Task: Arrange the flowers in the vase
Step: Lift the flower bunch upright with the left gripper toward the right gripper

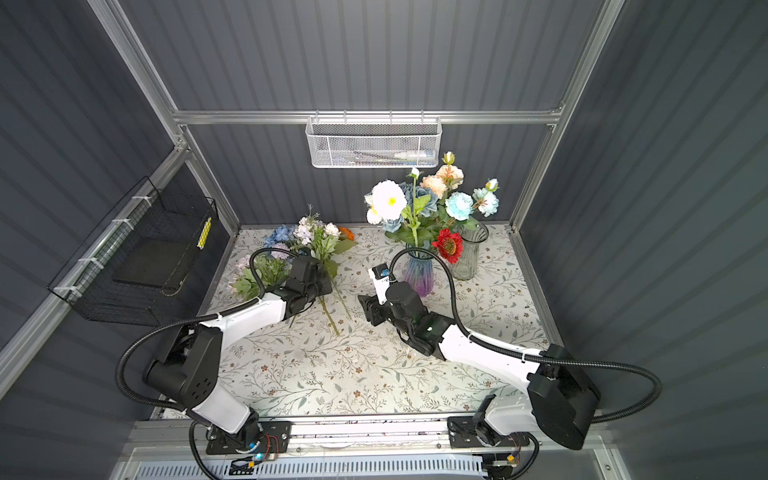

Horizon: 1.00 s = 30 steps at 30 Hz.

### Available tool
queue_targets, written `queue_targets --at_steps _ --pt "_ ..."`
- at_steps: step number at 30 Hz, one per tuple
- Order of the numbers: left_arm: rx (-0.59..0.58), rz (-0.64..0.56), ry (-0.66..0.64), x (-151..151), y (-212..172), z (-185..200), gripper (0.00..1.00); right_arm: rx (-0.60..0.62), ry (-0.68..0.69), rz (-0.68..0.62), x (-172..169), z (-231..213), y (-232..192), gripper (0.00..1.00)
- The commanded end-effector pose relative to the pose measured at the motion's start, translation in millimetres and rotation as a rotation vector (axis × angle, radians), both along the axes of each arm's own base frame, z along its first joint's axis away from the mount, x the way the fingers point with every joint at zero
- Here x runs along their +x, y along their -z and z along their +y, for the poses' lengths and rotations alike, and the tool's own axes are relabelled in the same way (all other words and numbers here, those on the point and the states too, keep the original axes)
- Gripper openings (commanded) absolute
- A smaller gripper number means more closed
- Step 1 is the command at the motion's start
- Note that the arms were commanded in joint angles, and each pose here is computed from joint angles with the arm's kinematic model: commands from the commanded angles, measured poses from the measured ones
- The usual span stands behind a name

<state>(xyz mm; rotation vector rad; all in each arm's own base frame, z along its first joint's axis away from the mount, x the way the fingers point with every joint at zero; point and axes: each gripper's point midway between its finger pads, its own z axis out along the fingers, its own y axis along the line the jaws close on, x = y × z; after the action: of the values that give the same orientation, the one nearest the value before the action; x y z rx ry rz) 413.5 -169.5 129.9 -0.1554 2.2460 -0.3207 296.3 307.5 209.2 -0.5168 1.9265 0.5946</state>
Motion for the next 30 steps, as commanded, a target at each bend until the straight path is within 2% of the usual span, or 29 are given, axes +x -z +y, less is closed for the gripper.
queue_targets --at_steps 1,6,11,17,22,27,30 --pt "-0.079 -0.088 0.075 -2 -27 -13 0.00 0.041 -0.009 -0.030 0 6 -22 0.59" --pt "-0.173 -0.194 0.225 -11 -30 -37 0.00 0.049 -0.003 -0.035 0 4 -26 0.59" --pt "-0.213 -0.278 0.305 -24 -20 -47 0.00 0.052 0.001 -0.033 -2 2 -26 0.60" --pt "-0.199 -0.435 0.332 -28 -28 -48 0.00 0.054 0.004 -0.033 -2 4 -25 0.59" --pt "-0.312 -0.541 0.333 -20 -46 -55 0.00 0.051 0.001 -0.040 -3 6 -25 0.59" --pt "-0.426 -0.556 0.377 -11 -57 -73 0.00 0.040 0.001 -0.045 -6 6 -25 0.59" --pt "-0.428 -0.529 0.392 -12 -55 -77 0.00 0.031 0.008 -0.045 -8 3 -23 0.59"
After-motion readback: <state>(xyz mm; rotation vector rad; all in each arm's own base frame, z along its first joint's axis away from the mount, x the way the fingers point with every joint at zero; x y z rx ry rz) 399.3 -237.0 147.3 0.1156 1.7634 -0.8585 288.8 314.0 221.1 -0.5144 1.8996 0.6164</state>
